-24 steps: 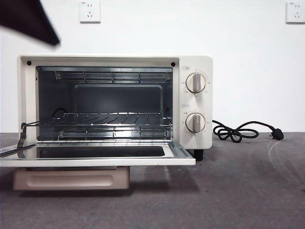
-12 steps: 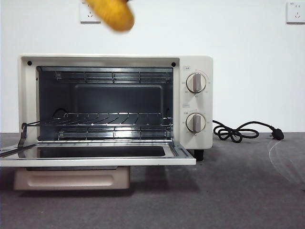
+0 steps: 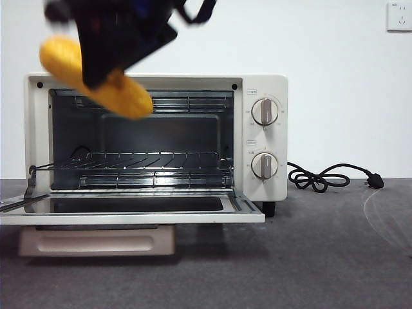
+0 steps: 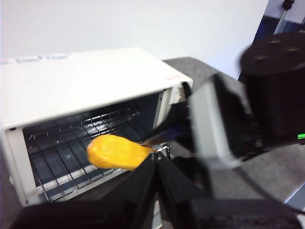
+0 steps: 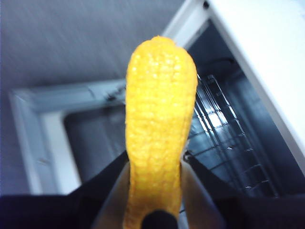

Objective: Take the corn from the table,put the corn in the oven

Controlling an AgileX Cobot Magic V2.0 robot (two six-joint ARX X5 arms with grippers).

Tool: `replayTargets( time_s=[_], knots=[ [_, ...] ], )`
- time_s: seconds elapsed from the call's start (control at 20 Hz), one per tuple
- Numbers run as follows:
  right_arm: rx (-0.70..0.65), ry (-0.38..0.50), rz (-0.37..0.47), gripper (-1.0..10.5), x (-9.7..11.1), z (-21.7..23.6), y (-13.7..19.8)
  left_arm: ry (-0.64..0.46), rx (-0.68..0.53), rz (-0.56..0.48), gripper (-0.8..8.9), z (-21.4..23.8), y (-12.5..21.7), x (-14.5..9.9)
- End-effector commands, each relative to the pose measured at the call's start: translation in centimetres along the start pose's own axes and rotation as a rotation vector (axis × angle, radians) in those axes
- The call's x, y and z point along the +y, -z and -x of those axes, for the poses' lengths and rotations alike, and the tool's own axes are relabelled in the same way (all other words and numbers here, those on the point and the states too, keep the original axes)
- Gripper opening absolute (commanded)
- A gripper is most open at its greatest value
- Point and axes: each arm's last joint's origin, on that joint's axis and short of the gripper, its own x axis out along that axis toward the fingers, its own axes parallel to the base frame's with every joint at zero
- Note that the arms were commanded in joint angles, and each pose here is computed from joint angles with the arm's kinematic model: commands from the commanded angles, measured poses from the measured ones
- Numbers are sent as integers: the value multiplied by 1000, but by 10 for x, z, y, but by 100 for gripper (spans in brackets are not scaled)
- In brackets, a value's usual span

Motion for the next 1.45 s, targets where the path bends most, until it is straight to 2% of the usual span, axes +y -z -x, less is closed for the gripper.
replayTargets(
  time_s=[0.05, 0.2, 0.4, 0.55, 0.75, 0.9, 0.95, 1.05, 1.2, 1.35, 1.45],
  knots=[
    [67, 18, 163, -12, 7, -22, 0, -1, 0, 10, -5, 0, 0, 0],
    [136, 71, 254, -12, 9, -41, 0, -2, 1, 10, -4, 0, 1, 0],
    [206, 189, 291, -12, 8, -63, 1, -2, 1, 9, -4, 0, 1, 0],
    [232, 263, 285, -12, 3, -79, 8, -11, 14, 9, -4, 0, 2, 1],
    [299, 298, 257, -11, -14, -94, 27, -34, 32, 4, -4, 0, 4, 1],
    [309, 305, 246, 5, -20, -95, 30, -34, 32, 1, -4, 0, 4, 1],
    [308, 303, 246, 24, -20, -96, 30, -34, 33, 1, -5, 0, 4, 1],
    [299, 291, 245, 146, -19, -96, 30, -34, 32, 1, -4, 0, 4, 1],
    [288, 283, 238, 257, -19, -96, 30, -34, 36, 2, -4, 0, 4, 2],
    [281, 292, 180, 400, -19, -96, 30, -35, 39, 2, -5, 1, 5, 2],
    [284, 302, 161, 447, -19, -95, 30, -35, 40, 2, -4, 1, 5, 2]
  ],
)
